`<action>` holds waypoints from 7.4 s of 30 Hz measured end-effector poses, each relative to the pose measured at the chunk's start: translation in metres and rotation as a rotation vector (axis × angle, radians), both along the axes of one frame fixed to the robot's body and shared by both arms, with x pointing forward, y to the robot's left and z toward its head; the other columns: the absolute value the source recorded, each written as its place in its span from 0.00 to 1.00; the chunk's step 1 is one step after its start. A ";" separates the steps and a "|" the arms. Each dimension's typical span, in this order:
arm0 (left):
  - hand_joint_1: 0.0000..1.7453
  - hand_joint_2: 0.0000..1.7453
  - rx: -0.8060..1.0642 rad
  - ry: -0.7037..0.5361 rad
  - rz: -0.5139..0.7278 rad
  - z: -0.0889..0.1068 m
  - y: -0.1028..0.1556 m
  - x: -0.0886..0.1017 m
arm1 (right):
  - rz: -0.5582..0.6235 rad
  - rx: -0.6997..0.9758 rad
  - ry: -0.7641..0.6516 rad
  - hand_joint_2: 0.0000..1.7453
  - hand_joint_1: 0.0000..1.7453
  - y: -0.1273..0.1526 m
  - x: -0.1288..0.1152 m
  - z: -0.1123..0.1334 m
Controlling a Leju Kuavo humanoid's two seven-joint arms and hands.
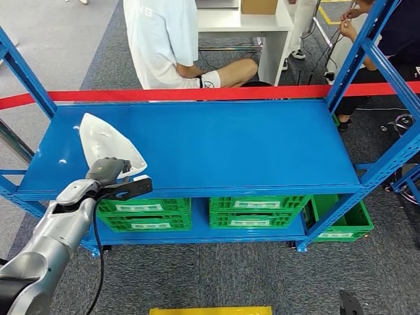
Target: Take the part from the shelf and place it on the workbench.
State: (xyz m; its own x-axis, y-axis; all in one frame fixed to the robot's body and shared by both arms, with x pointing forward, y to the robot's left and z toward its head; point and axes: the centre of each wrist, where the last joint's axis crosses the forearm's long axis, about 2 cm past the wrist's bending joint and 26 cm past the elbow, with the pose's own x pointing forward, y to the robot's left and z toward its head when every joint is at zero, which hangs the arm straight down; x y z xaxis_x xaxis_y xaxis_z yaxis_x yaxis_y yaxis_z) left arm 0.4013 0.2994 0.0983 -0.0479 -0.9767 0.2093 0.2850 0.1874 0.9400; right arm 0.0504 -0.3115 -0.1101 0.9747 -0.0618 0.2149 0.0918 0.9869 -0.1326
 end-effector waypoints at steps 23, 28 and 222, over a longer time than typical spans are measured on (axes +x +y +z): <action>1.00 1.00 -0.027 -0.029 0.020 -0.001 0.004 -0.002 | -0.019 0.002 0.002 0.00 0.00 0.000 -0.001 0.000; 1.00 1.00 -0.023 -0.074 0.037 0.006 0.000 0.000 | -0.020 0.002 0.005 0.00 0.00 0.000 -0.001 0.000; 1.00 1.00 0.084 -0.308 -0.192 0.071 -0.054 -0.009 | -0.039 -0.002 0.004 0.00 0.00 0.000 0.005 0.001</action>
State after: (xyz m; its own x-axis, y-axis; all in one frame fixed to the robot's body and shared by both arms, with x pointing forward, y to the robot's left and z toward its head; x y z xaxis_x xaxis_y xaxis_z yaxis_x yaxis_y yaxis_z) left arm 0.3920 0.2459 0.1689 -0.2799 -0.9571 0.0756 0.0083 0.0763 0.9970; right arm 0.0550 -0.3113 -0.1095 0.9724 -0.0996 0.2112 0.1300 0.9822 -0.1355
